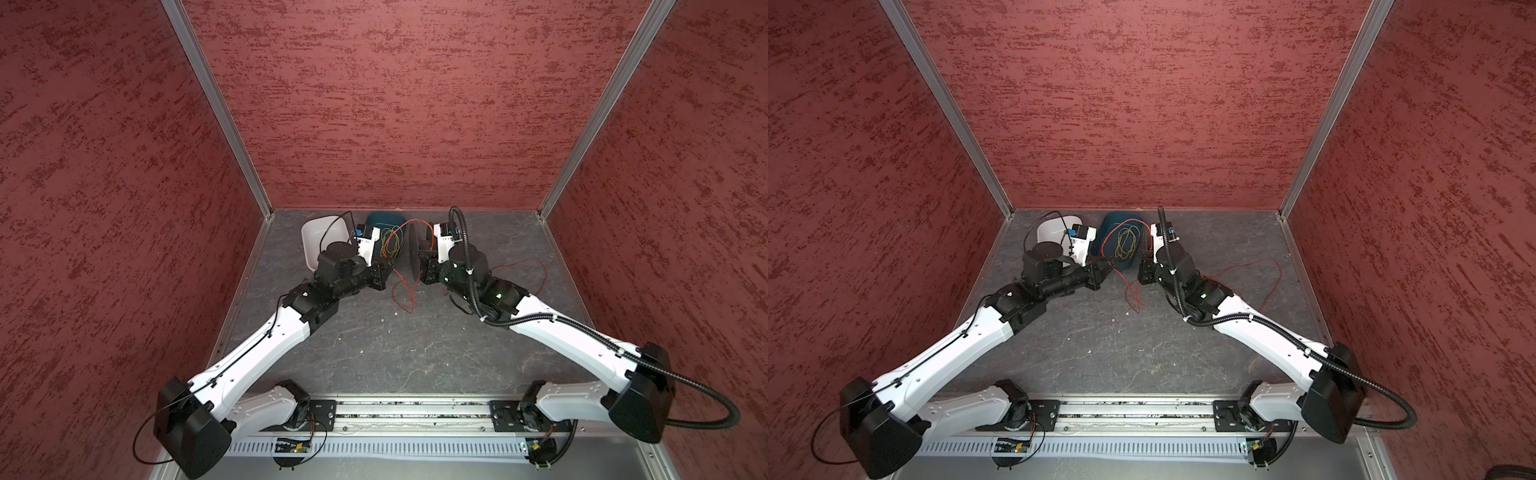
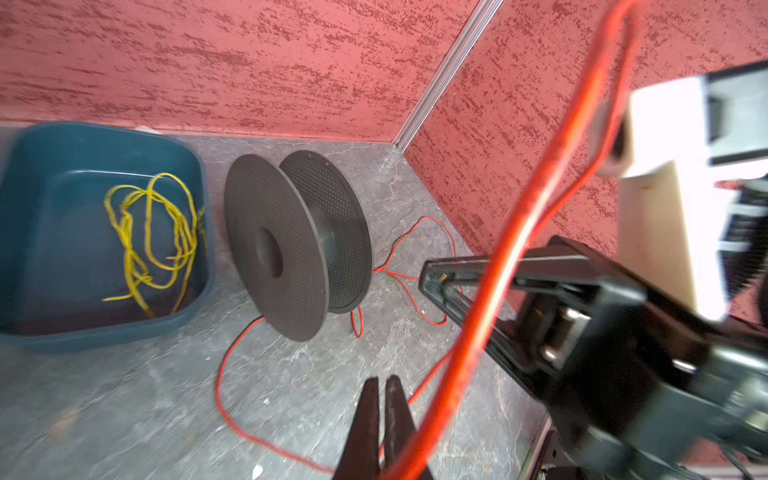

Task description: Wrap the cables

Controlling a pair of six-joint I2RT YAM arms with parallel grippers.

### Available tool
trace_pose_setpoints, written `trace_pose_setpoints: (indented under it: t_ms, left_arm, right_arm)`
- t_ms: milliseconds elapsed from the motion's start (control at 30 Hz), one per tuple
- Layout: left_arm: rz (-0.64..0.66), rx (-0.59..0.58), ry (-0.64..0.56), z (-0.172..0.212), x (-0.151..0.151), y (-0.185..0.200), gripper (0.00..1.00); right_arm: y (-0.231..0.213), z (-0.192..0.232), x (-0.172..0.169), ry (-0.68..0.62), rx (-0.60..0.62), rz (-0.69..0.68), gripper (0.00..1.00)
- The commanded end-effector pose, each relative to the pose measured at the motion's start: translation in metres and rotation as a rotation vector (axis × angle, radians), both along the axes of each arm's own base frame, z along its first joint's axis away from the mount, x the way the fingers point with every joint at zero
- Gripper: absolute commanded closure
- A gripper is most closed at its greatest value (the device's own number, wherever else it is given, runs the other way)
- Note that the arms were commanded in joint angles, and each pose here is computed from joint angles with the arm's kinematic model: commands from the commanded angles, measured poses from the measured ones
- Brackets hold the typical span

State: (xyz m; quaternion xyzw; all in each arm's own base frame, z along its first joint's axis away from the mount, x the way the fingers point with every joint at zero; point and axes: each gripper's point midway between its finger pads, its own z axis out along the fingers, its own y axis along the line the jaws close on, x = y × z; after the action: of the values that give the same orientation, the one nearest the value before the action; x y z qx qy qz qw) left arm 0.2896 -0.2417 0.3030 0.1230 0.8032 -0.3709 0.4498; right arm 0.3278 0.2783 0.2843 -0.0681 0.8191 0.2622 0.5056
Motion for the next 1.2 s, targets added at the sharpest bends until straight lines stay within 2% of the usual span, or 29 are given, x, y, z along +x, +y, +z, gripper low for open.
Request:
trace_pose_setpoints:
  t_ms: [0, 167, 367, 567, 667, 733, 967, 1167]
  left_arm:
    - [0.013, 0.094, 0.037, 0.004, -0.017, 0.025, 1.0]
    - [0.051, 0.125, 0.009, 0.022, -0.032, 0.052, 1.0]
    - [-0.02, 0.147, 0.008, 0.023, -0.04, 0.051, 1.0]
    - [-0.166, 0.127, 0.048, 0.019, -0.045, 0.023, 1.0]
    - [-0.22, 0.156, 0.046, 0.016, -0.047, 0.007, 1.0]
    - [-0.238, 0.181, 0.043, 0.014, -0.046, -0.001, 0.99]
    - [-0.242, 0.249, 0.044, 0.006, -0.033, -0.013, 0.99]
    - [-0.277, 0.298, 0.098, -0.011, -0.027, -0.025, 0.99]
  right_arm:
    - [-0.026, -0.004, 0.003, -0.021, -0.103, -0.095, 1.0]
    - [-0.042, -0.002, -0.003, -0.043, -0.195, -0.104, 1.0]
    - [-0.062, -0.001, -0.025, -0.037, -0.328, -0.04, 0.98]
    - [-0.055, -0.017, -0.055, 0.046, -0.333, 0.129, 0.63]
    - [-0.05, -0.016, -0.065, 0.052, -0.328, 0.199, 0.36]
    - [-0.049, -0.008, -0.069, 0.041, -0.324, 0.221, 0.28]
    - [-0.04, 0.017, -0.071, -0.033, -0.322, 0.285, 0.23]
    - [-0.038, 0.032, -0.059, -0.11, -0.385, 0.278, 0.22]
